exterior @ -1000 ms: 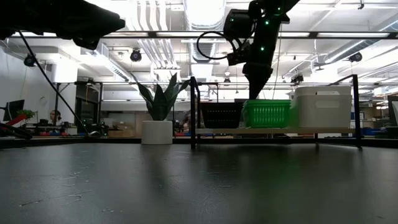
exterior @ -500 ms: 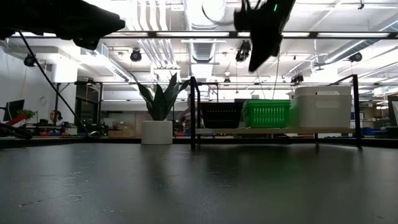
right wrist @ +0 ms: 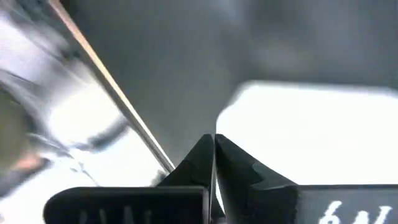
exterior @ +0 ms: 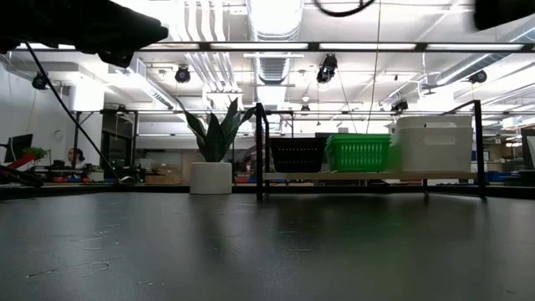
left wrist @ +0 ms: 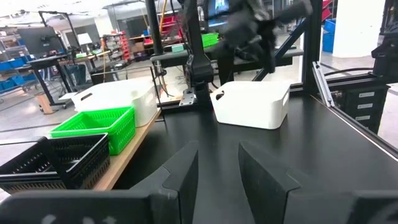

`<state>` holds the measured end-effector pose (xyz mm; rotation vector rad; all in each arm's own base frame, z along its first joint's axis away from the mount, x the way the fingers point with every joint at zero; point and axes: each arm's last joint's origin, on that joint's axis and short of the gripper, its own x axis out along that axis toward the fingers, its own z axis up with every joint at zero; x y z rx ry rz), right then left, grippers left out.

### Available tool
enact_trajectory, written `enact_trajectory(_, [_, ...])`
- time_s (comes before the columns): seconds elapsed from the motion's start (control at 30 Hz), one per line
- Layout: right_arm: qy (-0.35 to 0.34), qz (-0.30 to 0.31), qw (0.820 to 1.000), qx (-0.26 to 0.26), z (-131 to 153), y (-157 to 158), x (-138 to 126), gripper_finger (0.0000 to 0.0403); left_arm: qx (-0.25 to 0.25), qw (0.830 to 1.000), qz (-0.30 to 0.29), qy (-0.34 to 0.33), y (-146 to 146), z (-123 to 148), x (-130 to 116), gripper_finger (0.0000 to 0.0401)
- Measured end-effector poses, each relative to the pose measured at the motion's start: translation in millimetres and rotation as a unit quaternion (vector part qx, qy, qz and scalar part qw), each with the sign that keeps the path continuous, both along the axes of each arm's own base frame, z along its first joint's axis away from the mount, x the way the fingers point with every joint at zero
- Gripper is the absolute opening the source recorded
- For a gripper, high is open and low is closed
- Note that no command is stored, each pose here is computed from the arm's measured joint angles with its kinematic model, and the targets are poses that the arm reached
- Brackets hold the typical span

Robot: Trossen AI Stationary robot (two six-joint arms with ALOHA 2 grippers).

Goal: Stack baskets on shelf by color
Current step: Stack the white bin on the white bin on the shelf

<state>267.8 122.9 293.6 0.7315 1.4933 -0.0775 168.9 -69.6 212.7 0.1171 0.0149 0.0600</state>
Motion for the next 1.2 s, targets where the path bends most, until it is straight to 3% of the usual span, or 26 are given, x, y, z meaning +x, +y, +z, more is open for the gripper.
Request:
enact_trajectory(0.17, [0.114, 0.034, 0.991, -0.056, -13, 50, -26, 0.0008, -0.001, 1.0, 0.0, -0.002, 0, 1, 0, 0.0099])
enact_trajectory(0.37, [0.093, 0.018, 0.991, -0.094, -21, 90, -42, 0.0018, -0.003, 1.0, 0.0, -0.006, -1, 4, 1, 0.0099])
enact_trajectory(0.57, [0.106, -0.012, 0.985, -0.133, -30, 102, -51, 0.0071, -0.043, 0.999, 0.0, -0.001, 0, 0, 0, 0.0099])
enact_trajectory(0.73, [0.095, 0.057, 0.982, -0.154, -41, 112, -53, 0.0126, -0.077, 0.997, 0.0, -0.003, 0, 0, 0, 0.0099])
enact_trajectory(0.9, [0.102, 0.117, 0.971, -0.181, -59, 122, -53, 0.0162, -0.075, 0.997, 0.0, 0.002, -1, -3, 1, 0.0099])
enact_trajectory(1.07, [0.09, 0.128, 0.963, -0.219, -74, 125, -47, 0.0164, -0.067, 0.998, 0.0, 0.003, -1, -3, 2, 0.0099])
enact_trajectory(1.2, [0.088, 0.143, 0.956, -0.24, -84, 128, -44, 0.0138, -0.059, 0.998, -0.001, 0.004, -1, -3, 2, 0.0099])
